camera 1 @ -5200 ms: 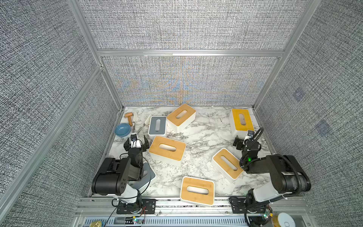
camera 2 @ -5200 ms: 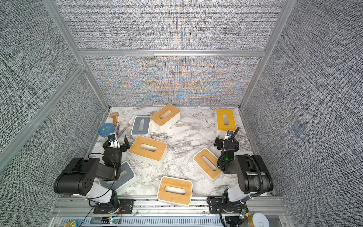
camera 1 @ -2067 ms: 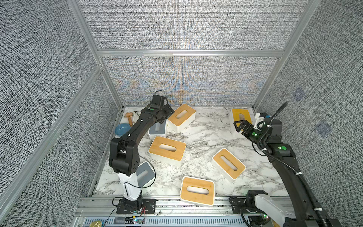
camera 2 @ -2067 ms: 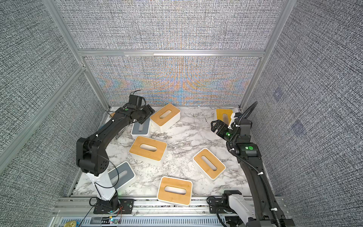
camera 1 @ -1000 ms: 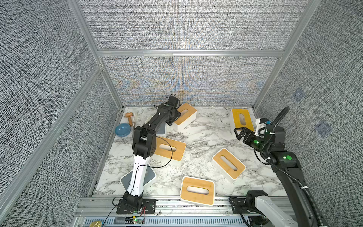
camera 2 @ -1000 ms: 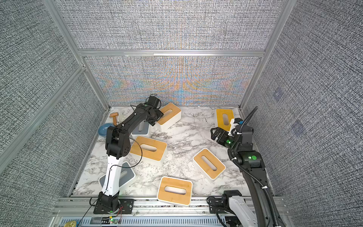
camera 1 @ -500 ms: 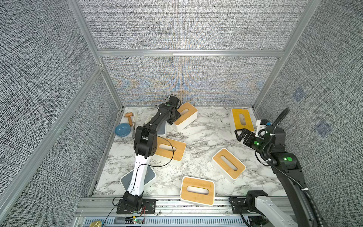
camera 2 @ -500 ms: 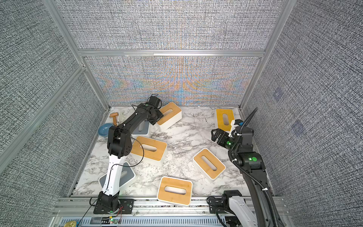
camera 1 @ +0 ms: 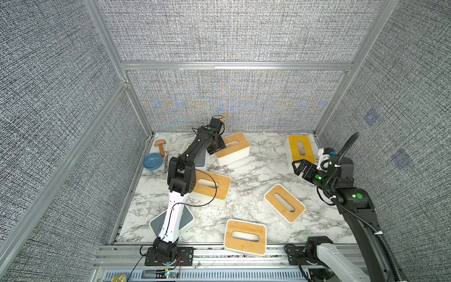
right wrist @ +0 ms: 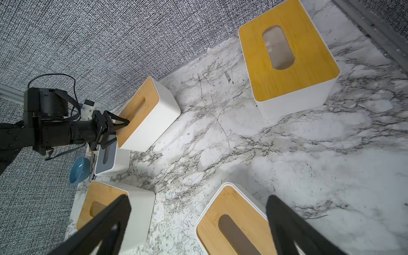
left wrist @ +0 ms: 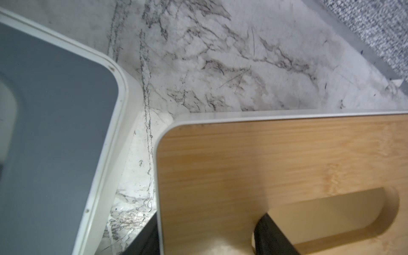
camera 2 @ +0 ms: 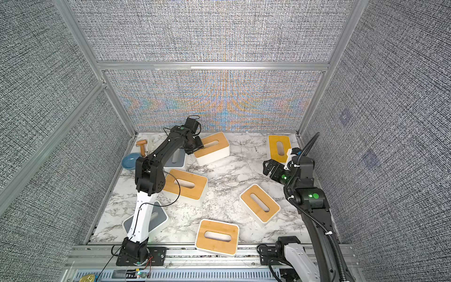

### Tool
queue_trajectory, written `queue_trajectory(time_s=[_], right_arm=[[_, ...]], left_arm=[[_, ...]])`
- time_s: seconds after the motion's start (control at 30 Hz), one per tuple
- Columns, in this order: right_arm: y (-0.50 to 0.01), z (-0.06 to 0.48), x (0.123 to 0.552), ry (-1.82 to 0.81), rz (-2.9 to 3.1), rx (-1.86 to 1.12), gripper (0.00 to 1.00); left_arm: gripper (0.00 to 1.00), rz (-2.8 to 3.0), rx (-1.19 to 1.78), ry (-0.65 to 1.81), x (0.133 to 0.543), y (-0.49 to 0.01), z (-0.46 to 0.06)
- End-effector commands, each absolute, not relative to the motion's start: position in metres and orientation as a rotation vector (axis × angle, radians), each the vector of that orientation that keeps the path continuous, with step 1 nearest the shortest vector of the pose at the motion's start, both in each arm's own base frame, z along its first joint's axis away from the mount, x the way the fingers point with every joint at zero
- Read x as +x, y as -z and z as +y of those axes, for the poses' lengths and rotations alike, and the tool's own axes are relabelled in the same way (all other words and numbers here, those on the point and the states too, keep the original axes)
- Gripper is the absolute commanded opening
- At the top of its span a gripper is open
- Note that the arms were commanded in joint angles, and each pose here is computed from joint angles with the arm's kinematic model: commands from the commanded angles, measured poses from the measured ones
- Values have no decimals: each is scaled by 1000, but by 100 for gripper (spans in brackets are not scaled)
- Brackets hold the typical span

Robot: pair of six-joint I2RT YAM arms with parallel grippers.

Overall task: Stack the tissue boxes
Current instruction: Adjust the tissue box at the center of the board.

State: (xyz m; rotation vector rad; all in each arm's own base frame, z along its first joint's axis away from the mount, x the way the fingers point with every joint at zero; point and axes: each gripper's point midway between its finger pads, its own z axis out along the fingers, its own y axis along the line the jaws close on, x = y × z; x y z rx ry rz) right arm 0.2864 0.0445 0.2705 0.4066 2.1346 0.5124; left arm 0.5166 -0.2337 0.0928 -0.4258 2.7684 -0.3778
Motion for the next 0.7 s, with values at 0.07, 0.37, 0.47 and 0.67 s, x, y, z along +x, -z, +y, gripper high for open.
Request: queue_trajectory(time_s=[0.07, 0.37, 0.47, 0.67], right_arm=[[-270, 42, 287, -496, 2134, 417, 99], [-262, 40, 287, -474, 2167, 432, 99], [-259, 39, 287, -476, 2172, 444, 99], [-253, 33, 288, -451, 2186, 510, 99]], left_arm=[[49, 2852, -224, 390, 497, -93, -243], [49, 2866, -40, 334, 479, -99, -258], [49, 2852, -14, 329, 475, -105, -264], [49, 2865, 24, 327, 463, -102, -271]])
